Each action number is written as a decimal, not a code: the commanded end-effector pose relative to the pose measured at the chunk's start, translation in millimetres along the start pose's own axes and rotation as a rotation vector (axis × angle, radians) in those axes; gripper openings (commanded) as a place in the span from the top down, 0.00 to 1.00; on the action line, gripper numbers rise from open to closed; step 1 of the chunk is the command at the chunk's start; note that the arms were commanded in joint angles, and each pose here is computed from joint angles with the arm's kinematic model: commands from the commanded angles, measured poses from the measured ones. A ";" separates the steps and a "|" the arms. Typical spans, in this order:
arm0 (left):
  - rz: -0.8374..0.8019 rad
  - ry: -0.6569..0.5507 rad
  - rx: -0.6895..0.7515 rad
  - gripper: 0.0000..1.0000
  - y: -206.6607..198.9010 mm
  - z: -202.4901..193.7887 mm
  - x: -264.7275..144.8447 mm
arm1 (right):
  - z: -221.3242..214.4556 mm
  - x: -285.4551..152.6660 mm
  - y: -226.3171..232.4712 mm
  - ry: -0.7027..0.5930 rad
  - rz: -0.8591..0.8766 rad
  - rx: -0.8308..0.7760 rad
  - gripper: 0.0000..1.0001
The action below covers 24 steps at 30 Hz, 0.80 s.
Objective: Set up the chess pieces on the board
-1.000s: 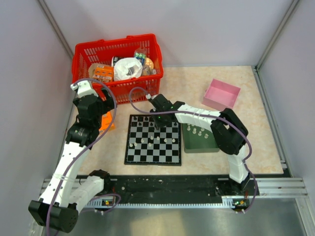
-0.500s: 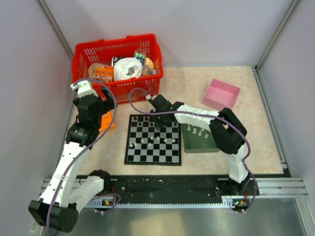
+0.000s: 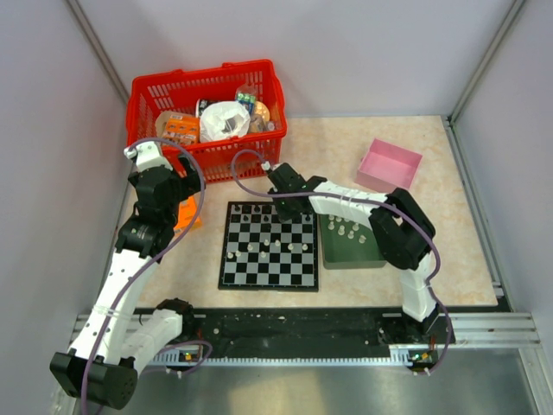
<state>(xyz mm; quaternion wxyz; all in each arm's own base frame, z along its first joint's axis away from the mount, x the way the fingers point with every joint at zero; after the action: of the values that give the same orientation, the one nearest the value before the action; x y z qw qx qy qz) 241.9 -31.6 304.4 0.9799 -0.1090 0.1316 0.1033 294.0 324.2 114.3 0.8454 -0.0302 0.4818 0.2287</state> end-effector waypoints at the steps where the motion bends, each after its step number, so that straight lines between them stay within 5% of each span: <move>1: -0.021 -0.060 -0.026 0.01 -3.5 13.0 0.2 | 7.1 -12.4 -9.2 -0.035 -0.031 0.020 0.87; 18: -0.023 -0.055 -0.033 0.01 -3.3 10.3 -0.5 | 0.4 -17.7 -16.2 -0.022 -0.057 0.004 0.88; 24: -0.024 -0.053 -0.033 0.01 -3.4 10.0 0.3 | 0.9 -15.5 -13.3 -0.021 -0.038 0.004 0.80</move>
<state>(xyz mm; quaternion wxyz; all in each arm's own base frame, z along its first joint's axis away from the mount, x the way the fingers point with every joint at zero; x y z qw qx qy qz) 242.5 -32.1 305.3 0.9798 -0.1133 0.1284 0.1030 293.8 313.2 114.4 0.8515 -0.0363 0.4790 0.2104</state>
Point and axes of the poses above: each gripper's point midway between its finger pads, its own x axis out along the fingers, its own y axis along the line the jaws close on, z = x × y, the point moved 8 cm from there along -x, back along the fingers, and after that the axes turned 4 degrees about x, right-handed, at the moved point
